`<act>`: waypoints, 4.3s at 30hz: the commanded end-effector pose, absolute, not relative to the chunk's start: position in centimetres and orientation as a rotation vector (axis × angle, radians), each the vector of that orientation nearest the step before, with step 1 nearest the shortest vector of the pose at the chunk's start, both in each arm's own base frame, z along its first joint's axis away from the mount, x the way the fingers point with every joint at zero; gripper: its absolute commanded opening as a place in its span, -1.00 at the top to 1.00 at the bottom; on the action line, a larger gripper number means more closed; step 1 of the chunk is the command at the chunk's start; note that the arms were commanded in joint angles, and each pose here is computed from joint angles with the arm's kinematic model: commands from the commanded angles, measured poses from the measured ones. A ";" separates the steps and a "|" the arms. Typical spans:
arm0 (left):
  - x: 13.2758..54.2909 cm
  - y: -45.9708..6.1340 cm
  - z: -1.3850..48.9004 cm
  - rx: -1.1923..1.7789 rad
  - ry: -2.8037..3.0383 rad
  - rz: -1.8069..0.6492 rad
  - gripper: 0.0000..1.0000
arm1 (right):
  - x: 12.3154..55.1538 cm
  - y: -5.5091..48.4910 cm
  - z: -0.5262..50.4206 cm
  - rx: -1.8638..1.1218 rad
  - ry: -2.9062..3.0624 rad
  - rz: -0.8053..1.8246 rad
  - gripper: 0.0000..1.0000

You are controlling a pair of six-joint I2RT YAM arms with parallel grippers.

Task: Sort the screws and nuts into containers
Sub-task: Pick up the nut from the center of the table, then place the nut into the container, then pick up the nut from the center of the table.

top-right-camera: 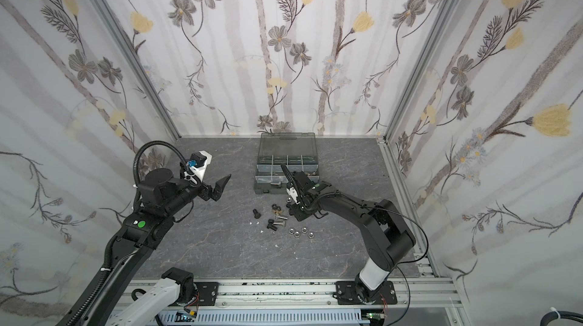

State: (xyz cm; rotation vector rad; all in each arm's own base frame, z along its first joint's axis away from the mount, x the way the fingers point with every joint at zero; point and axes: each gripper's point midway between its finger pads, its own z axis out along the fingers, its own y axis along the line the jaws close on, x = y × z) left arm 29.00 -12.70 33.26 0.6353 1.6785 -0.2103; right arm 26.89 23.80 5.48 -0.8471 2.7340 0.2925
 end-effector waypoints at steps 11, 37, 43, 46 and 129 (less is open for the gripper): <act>28.8 -12.7 34.2 0.633 1.637 -0.203 -1.00 | 28.0 24.0 3.1 -0.854 2.770 0.182 0.36; 29.2 -12.7 33.7 0.635 1.652 -0.201 -1.00 | 28.8 23.3 2.0 -0.878 2.791 0.145 0.79; 29.4 -12.8 33.5 0.635 1.660 -0.201 -1.00 | 31.2 22.3 6.1 -0.765 2.736 0.225 0.82; 29.5 -12.8 33.4 0.636 1.661 -0.200 -1.00 | 33.2 22.0 8.5 -0.716 2.691 0.259 0.81; 29.4 -12.8 33.0 0.636 1.665 -0.201 -1.00 | 29.1 26.5 2.3 -0.775 2.790 0.282 0.14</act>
